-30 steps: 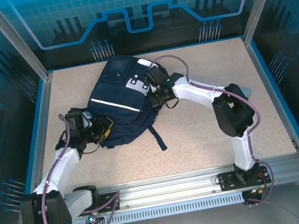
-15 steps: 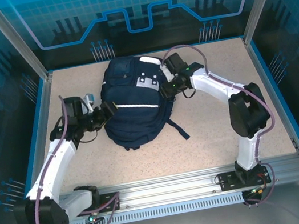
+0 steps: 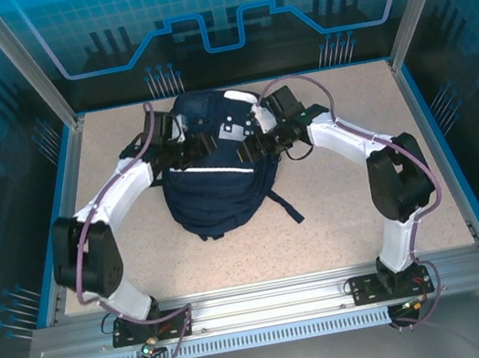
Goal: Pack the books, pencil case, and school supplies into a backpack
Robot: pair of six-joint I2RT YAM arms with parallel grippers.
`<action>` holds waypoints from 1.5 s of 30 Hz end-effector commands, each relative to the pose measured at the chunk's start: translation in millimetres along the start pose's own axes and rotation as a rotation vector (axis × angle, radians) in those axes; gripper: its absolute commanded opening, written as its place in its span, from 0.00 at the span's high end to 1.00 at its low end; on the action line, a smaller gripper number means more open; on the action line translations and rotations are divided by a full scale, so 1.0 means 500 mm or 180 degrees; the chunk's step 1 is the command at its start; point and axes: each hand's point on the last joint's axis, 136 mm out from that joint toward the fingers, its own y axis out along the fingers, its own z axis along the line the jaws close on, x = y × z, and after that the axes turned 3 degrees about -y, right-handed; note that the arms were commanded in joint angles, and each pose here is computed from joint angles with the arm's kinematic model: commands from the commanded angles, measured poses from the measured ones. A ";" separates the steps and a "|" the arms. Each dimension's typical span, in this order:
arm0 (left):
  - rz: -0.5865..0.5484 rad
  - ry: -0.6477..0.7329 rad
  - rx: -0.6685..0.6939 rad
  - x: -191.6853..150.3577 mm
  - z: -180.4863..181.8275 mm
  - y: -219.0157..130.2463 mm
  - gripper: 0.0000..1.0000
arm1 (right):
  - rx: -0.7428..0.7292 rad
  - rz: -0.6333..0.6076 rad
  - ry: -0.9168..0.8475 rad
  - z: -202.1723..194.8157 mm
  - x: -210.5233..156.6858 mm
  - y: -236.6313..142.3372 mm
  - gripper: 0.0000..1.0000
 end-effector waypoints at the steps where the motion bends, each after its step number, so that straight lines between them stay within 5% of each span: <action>1: -0.0029 0.0070 0.0197 0.023 0.012 0.031 0.43 | 0.0229 0.0033 0.0130 0.010 -0.007 0.023 0.14; 12: 0.0190 -0.0156 0.0846 -0.024 0.138 0.088 0.42 | 0.0316 0.0122 0.0205 0.003 -0.018 0.051 0.14; 34: 0.0257 -0.0611 0.0796 -0.039 0.180 0.104 0.40 | 0.0887 0.0339 -0.0443 0.082 -0.093 0.052 0.07; 41: 0.0250 -0.0627 0.0750 -0.034 0.174 0.106 0.40 | 0.0868 0.0372 -0.0547 0.100 -0.139 0.021 0.19; 45: 0.0256 -0.0622 0.0693 -0.033 0.166 0.105 0.40 | 0.0720 0.0338 -0.0582 0.085 -0.147 0.022 0.42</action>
